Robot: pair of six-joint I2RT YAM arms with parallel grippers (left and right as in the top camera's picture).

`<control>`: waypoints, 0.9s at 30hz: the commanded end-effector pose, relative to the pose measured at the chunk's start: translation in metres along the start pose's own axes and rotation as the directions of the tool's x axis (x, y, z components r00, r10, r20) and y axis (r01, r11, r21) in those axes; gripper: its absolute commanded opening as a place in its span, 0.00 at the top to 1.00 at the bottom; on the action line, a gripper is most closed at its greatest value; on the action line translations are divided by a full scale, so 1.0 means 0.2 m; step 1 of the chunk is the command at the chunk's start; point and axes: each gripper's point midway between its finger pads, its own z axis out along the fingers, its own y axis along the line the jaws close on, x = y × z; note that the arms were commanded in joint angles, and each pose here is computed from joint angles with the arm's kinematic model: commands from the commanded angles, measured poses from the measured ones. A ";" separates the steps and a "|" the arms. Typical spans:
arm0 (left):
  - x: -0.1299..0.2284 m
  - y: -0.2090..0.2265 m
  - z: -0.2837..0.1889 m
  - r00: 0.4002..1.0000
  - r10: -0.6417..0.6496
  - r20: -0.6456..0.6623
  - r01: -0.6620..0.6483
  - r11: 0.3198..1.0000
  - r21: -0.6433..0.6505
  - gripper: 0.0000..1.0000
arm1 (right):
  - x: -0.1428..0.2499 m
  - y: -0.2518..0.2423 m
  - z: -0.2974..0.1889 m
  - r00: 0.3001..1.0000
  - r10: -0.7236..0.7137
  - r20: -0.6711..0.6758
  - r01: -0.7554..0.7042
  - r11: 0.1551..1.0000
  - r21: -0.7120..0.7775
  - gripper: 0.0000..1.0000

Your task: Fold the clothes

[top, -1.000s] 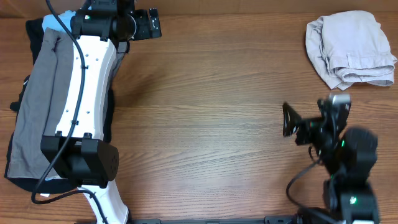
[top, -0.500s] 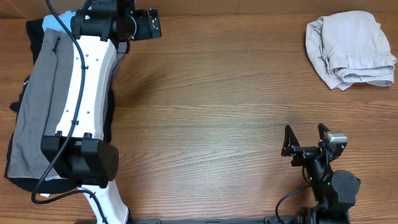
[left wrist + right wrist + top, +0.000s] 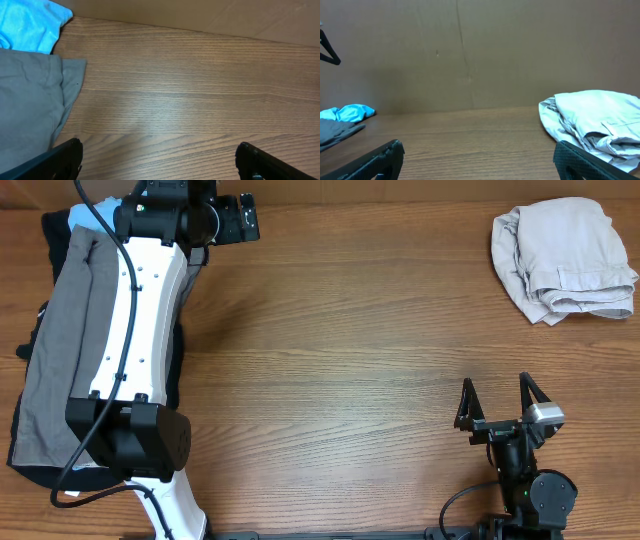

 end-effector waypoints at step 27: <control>0.01 -0.01 0.03 1.000 -0.010 -0.011 0.010 1.000 -0.001 0.00 | 0.16 -0.07 -0.01 0.991 0.082 -0.104 -0.073 0.993 0.089 0.00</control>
